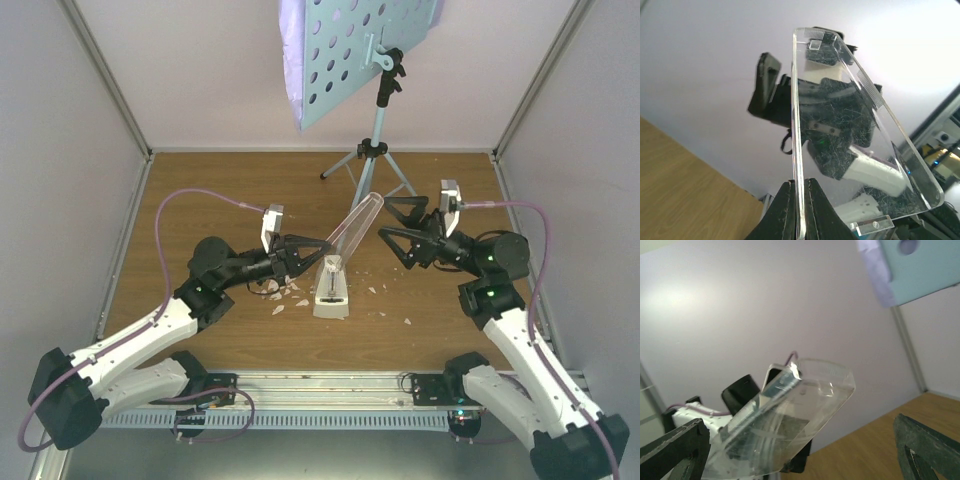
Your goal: Pack up the instrument practice props
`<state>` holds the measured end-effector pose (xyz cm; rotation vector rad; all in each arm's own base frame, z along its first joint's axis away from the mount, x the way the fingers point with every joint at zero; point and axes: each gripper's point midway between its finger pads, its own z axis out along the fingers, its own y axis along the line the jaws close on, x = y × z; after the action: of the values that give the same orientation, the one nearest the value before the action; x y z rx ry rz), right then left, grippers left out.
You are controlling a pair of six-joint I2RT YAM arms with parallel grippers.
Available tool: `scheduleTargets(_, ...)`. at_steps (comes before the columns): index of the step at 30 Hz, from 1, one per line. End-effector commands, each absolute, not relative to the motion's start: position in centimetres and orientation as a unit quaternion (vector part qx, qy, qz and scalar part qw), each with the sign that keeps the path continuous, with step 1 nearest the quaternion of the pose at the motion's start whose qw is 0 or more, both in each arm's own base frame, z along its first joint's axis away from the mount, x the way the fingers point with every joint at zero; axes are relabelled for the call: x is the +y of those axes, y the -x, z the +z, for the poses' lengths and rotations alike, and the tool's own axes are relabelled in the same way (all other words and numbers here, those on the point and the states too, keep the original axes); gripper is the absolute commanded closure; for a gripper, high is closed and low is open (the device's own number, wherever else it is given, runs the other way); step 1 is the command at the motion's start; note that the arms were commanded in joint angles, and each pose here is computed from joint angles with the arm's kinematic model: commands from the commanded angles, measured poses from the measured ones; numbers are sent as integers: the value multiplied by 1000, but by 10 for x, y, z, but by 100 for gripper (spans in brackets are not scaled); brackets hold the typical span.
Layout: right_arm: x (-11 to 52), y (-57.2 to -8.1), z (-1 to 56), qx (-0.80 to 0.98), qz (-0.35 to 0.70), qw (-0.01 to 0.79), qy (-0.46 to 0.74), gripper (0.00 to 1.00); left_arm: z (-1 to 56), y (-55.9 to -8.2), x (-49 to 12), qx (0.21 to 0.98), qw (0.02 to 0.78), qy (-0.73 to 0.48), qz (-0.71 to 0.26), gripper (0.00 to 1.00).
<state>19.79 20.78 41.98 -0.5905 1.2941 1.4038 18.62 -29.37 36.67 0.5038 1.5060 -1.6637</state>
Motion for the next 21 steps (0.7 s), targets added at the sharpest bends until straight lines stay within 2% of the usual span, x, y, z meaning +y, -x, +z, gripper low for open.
scheduleTargets(1, 223, -175, 443, 486, 613, 550, 293, 0, 398, -163, -284, 529, 428, -239, -693, 100)
scheduleTargets(8, 238, -157, 455, 447, 642, 535, 319, 0, 400, -160, -284, 521, 431, -246, -695, 100)
scheduleTargets(17, 242, -159, 467, 435, 667, 540, 272, 0, 401, -163, -281, 515, 449, -240, -689, 100)
scheduleTargets(21, 248, -158, 469, 429, 681, 529, 269, 4, 401, -164, -280, 515, 456, -236, -686, 100)
